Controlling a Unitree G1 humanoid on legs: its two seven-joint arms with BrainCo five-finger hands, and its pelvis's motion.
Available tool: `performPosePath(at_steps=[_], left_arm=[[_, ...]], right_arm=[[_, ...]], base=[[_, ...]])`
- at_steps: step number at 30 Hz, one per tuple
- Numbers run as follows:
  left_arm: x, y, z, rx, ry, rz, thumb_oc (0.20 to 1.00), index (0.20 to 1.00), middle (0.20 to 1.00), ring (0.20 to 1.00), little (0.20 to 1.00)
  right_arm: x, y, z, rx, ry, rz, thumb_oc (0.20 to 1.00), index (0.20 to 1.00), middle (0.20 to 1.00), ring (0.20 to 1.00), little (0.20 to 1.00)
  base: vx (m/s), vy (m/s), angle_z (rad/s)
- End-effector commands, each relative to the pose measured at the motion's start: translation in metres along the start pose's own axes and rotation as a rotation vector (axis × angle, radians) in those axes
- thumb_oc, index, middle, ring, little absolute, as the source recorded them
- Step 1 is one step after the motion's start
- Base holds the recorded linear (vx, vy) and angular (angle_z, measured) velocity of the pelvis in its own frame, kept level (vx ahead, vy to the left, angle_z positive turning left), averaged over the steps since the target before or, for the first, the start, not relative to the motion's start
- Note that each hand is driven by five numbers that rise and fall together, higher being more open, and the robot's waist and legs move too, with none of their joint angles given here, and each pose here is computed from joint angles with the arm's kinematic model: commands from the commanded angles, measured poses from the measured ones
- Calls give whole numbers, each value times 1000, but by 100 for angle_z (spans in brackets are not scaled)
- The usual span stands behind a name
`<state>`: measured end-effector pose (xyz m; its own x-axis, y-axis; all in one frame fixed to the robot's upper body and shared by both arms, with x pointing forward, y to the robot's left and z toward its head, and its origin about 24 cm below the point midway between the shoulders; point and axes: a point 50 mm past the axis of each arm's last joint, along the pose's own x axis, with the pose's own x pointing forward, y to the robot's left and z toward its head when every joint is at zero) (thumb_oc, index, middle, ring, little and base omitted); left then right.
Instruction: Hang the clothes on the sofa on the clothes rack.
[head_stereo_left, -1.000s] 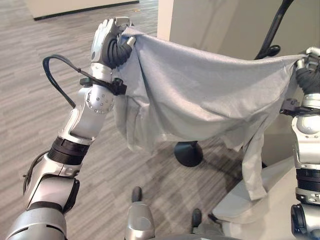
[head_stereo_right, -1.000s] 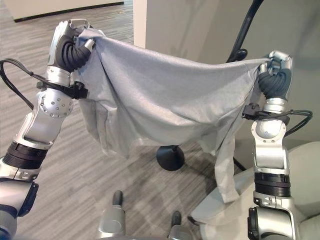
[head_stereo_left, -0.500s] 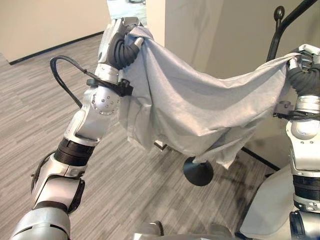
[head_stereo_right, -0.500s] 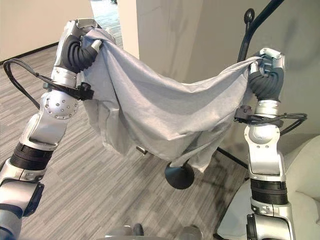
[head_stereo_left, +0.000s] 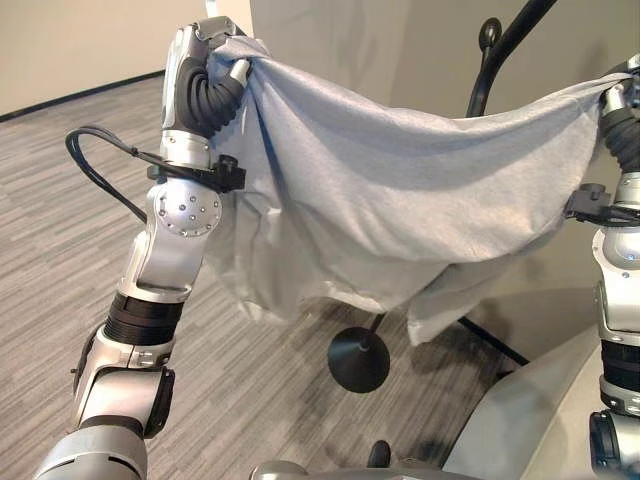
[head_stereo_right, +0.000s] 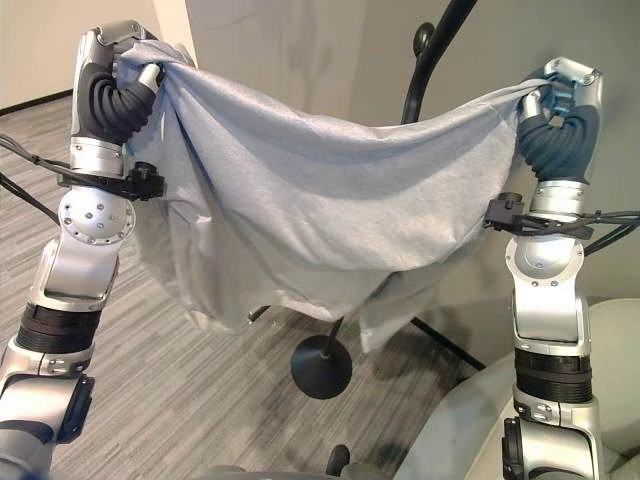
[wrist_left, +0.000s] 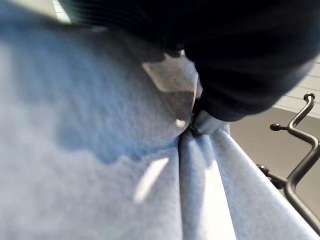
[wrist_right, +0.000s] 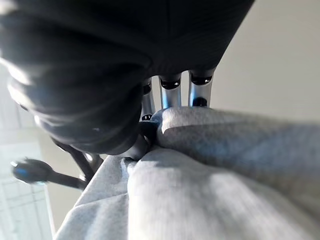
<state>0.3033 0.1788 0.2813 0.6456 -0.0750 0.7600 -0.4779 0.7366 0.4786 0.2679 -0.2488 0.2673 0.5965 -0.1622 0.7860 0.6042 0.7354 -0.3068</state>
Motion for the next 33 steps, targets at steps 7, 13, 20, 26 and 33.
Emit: performPosePath(at_steps=[7, 13, 20, 26, 33], left_arm=[[9, 25, 25, 49, -157, 108, 200, 200, 200, 200, 200], [5, 32, 24, 48, -158, 146, 200, 200, 200, 200, 200], [9, 36, 64, 52, -356, 121, 200, 200, 200, 200, 200], [17, 27, 87, 12, -456, 92, 200, 200, 200, 200, 200], [34, 16, 103, 18, -508, 85, 200, 200, 200, 200, 200]], right_arm=[[22, -13, 40, 54, -203, -89, 200, 200, 200, 200, 200], [23, -16, 48, 47, -236, -119, 200, 200, 200, 200, 200], [8, -28, 57, 40, -276, -173, 200, 200, 200, 200, 200], [6, -34, 51, 19, -255, -203, 200, 200, 200, 200, 200], [10, -49, 18, -55, -106, -284, 200, 200, 200, 200, 200]], base=[[5, 51, -10], [39, 149, -19], [14, 62, -3], [5, 10, -12], [8, -2, -8]])
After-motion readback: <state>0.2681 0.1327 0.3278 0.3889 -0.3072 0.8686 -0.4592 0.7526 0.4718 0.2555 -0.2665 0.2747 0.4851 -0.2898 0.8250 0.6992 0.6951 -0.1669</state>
